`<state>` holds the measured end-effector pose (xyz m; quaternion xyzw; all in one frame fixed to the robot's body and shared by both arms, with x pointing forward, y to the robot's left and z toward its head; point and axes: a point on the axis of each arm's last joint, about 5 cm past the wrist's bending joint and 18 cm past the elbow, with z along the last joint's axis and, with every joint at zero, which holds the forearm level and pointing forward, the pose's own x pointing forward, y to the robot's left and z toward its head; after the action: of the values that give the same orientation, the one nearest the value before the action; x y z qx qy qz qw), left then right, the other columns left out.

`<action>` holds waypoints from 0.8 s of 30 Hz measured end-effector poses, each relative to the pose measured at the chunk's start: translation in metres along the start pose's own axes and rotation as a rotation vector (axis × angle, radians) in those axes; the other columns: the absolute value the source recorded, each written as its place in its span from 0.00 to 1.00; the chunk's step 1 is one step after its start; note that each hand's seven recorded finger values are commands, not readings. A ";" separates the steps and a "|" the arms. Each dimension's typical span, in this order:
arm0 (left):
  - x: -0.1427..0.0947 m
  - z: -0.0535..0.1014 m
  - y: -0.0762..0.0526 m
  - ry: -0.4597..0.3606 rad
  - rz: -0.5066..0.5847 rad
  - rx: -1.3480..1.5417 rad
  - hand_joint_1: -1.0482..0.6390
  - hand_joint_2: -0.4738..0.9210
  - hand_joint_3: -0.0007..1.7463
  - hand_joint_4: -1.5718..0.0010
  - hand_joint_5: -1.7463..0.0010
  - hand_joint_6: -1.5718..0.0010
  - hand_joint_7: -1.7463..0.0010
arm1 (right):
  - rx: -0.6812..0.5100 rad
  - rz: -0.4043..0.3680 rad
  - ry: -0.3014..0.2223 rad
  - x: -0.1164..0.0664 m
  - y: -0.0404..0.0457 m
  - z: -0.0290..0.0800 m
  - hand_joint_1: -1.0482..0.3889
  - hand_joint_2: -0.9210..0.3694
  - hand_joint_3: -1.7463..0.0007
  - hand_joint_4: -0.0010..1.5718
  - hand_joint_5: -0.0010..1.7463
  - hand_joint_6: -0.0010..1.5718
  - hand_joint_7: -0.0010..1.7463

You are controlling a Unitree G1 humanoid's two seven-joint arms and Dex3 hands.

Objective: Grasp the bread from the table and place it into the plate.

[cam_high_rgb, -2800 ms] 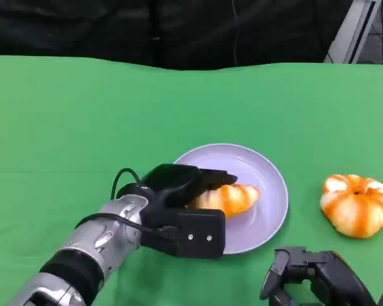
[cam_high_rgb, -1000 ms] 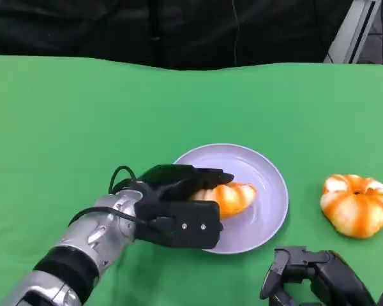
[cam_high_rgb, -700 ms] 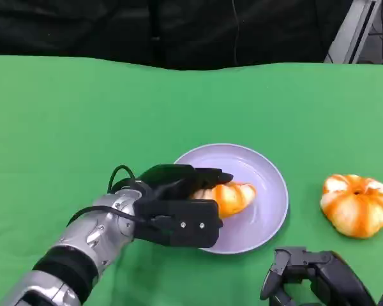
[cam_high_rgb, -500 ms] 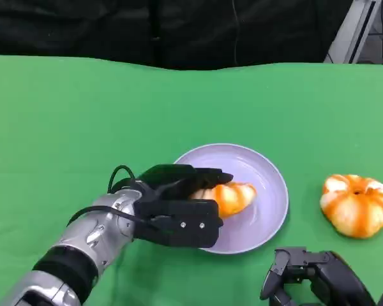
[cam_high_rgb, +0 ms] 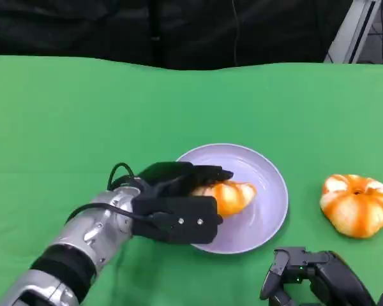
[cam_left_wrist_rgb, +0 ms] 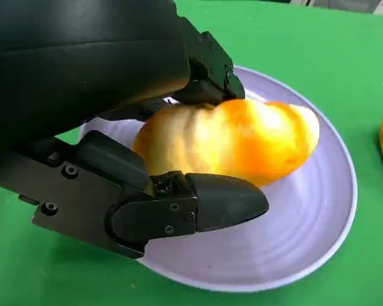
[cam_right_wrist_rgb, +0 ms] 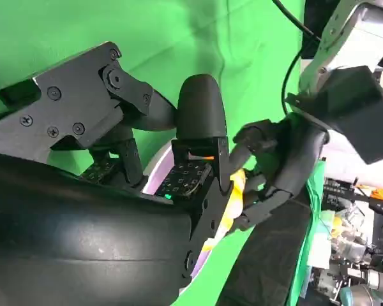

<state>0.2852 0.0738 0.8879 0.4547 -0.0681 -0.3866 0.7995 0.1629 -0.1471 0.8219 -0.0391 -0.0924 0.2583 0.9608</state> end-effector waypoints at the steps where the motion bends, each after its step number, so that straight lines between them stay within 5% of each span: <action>1: 0.000 0.000 0.001 0.000 0.001 -0.001 0.05 1.00 0.39 0.78 1.00 0.82 1.00 | 0.000 0.000 0.000 0.000 0.0000 0.000 0.65 0.26 0.42 0.53 0.82 0.55 0.67; 24: -0.001 0.000 0.002 -0.004 0.004 -0.005 0.05 1.00 0.39 0.78 1.00 0.82 1.00 | 0.000 0.003 0.000 0.000 -0.0001 0.000 0.65 0.25 0.43 0.53 0.82 0.55 0.67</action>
<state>0.2861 0.0752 0.8898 0.4520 -0.0696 -0.3859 0.8012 0.1631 -0.1471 0.8220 -0.0393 -0.0925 0.2598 0.9604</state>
